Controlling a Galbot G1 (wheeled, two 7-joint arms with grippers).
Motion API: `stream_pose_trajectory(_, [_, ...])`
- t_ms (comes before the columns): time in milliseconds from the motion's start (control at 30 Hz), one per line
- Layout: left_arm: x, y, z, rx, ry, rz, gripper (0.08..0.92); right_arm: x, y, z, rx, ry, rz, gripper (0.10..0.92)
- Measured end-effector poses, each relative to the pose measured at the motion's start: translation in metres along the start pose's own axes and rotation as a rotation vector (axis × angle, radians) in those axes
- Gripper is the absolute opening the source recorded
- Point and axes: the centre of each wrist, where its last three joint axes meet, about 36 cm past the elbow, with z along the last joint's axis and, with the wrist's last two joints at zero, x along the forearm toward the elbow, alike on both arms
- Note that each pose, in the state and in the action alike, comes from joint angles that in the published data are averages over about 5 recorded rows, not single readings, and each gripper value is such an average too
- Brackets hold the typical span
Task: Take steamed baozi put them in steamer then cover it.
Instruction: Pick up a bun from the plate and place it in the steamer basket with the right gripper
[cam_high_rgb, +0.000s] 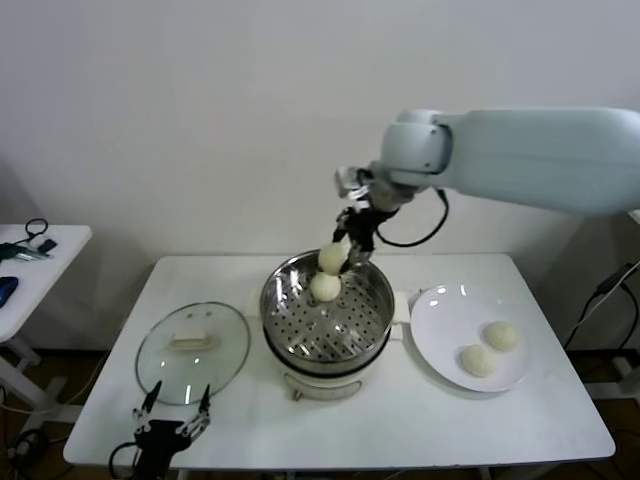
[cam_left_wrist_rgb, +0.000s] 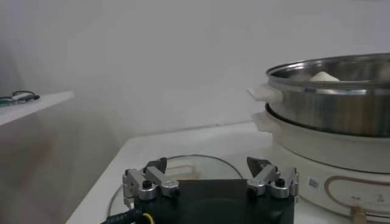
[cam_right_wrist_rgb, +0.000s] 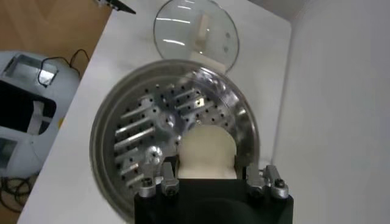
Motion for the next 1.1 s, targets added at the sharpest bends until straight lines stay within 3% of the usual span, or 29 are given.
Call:
stream_pose_trajectory(400, [0.001, -0.002, 0.001, 0.006, 0.001, -0.004, 0.823, -0.096, 0.011, -0.023, -0.026, 0.040, -0.016, 0.602])
stream_pose_trajectory(733, [0.002, -0.002, 0.001, 0.005, -0.002, -0.008, 0.823, -0.141, 0.015, -0.031, -0.045, 0.046, -0.009, 0.603])
stream_pose_trajectory(1100, [0.005, -0.003, -0.002, 0.005, -0.009, -0.010, 0.823, -0.128, 0.010, -0.020, -0.019, 0.044, -0.008, 0.815])
